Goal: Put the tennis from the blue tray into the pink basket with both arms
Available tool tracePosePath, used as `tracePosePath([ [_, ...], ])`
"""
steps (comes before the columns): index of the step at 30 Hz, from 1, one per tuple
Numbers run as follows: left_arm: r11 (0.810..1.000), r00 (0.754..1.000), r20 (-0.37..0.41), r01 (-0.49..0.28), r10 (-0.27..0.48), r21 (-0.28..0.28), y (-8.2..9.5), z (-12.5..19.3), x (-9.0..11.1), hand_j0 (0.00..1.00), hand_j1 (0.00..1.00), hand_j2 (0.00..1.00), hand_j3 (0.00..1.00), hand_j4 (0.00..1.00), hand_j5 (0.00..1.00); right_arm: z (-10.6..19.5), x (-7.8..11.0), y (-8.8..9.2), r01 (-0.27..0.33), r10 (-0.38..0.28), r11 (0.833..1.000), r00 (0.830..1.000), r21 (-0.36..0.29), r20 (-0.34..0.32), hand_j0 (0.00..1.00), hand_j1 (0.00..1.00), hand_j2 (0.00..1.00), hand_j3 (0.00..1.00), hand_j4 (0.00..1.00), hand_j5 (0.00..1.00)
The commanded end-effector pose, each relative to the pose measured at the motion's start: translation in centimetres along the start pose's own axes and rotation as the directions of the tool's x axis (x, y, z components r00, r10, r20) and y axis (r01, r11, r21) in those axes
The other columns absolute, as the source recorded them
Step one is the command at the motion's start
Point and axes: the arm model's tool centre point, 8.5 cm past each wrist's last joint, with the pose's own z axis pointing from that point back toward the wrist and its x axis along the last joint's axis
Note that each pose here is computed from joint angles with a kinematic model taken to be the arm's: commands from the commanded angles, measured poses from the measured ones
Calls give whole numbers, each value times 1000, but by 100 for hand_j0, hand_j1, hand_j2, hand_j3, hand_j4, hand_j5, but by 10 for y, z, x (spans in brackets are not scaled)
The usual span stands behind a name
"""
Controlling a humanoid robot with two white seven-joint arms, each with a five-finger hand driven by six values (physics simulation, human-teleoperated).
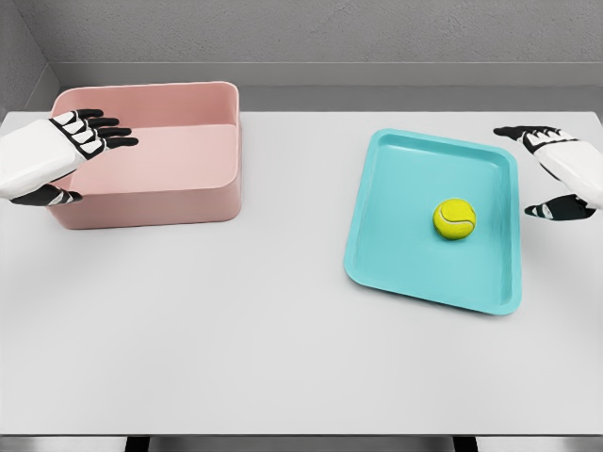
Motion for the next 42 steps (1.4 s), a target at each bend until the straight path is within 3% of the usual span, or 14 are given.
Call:
tracePosePath([
  [1,1000,1000,-1,-3,3,3,1,1,0,100,100,100,100,100,100,1,-1,-2,-6,6,1000,1000,3,-2,100,100,100,100,100,100],
  [8,1000,1000,-1,-3,3,3,1,1,0,100,100,100,100,100,100,-1,-6,2,6,-6,1000,1000,8,-22,100,100,100,100,100,100],
  [9,1000,1000,-1,-3,3,3,1,1,0,100,100,100,100,100,100,-5,-1,6,1,-1,999,1000,43,-3,100,100,100,100,100,100],
  [10,1000,1000,-2,-3,3,4,1,1,-1,100,100,100,100,100,100,-16,8,11,3,-6,992,1000,123,24,100,100,100,100,100,100],
  [12,1000,1000,-2,-3,3,4,1,1,-1,100,100,100,100,100,100,-36,21,23,14,-14,973,1000,232,-5,100,100,100,100,100,100],
  [16,1000,1000,-4,-2,2,3,1,1,-1,100,100,100,100,100,100,-39,19,33,34,-17,950,998,309,-58,100,100,100,100,100,100],
  [21,1000,1000,-4,-2,2,3,1,1,-1,100,100,100,100,100,100,-40,14,30,44,-13,949,995,311,-102,100,100,100,100,100,100],
  [23,1000,1000,-4,-2,2,3,1,1,-1,100,100,100,100,100,100,-43,16,31,56,-17,940,993,337,-120,100,100,100,100,100,100],
  [32,1000,1000,-6,0,0,0,1,2,-2,100,100,100,100,100,100,-57,39,48,36,-11,900,998,434,-60,100,100,100,100,100,100],
  [37,1000,1000,-7,2,-2,0,2,2,-2,100,100,100,100,100,100,-58,38,50,37,-9,897,998,440,-66,100,100,100,100,100,100],
  [39,1000,1000,-7,5,-5,-2,1,2,-2,100,100,100,100,100,100,-63,33,43,33,1,902,997,430,-79,100,100,100,100,100,100],
  [42,1000,1000,-7,5,-5,-2,1,2,-2,100,100,100,100,100,100,-74,42,48,33,3,896,997,443,-81,100,100,100,100,100,100],
])
